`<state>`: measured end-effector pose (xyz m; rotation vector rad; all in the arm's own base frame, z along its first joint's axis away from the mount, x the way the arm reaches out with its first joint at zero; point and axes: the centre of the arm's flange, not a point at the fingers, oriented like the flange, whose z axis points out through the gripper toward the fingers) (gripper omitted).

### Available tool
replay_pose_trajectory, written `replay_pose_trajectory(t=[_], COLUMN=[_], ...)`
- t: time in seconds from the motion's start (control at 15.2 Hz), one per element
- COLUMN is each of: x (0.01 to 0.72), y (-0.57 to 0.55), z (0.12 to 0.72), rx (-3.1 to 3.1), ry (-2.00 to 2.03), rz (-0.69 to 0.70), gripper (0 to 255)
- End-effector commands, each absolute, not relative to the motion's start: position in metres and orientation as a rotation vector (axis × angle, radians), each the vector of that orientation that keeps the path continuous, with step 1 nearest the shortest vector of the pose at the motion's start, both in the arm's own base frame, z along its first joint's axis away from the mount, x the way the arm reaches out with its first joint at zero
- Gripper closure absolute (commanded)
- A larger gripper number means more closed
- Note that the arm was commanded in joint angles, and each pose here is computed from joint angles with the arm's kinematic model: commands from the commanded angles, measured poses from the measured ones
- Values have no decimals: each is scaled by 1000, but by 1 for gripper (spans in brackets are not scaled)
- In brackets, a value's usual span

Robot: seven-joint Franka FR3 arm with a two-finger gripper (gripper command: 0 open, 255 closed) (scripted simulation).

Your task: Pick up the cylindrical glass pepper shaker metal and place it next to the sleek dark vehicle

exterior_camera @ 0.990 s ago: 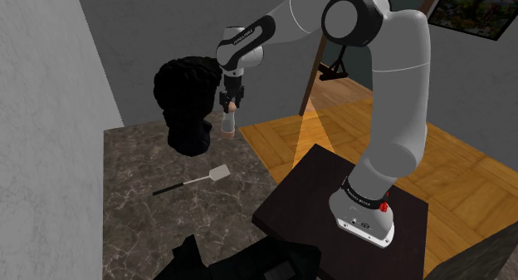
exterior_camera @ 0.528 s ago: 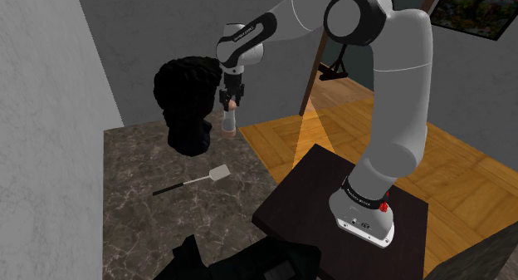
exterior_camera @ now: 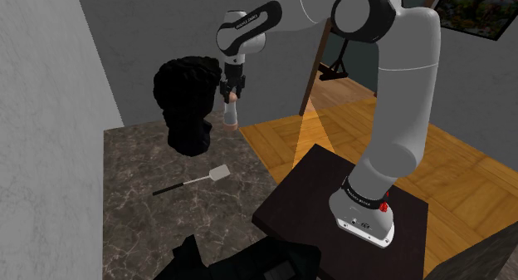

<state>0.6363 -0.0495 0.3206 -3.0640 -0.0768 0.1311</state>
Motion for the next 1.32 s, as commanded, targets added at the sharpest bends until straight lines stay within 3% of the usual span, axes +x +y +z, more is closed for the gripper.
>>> replay_pose_trajectory(t=[0.0, 1.25], x=[636, 636], y=[-49, -49], z=[332, 433], rx=[-3064, -3064], ry=[-77, -77], rz=[129, 129], gripper=[255, 255])
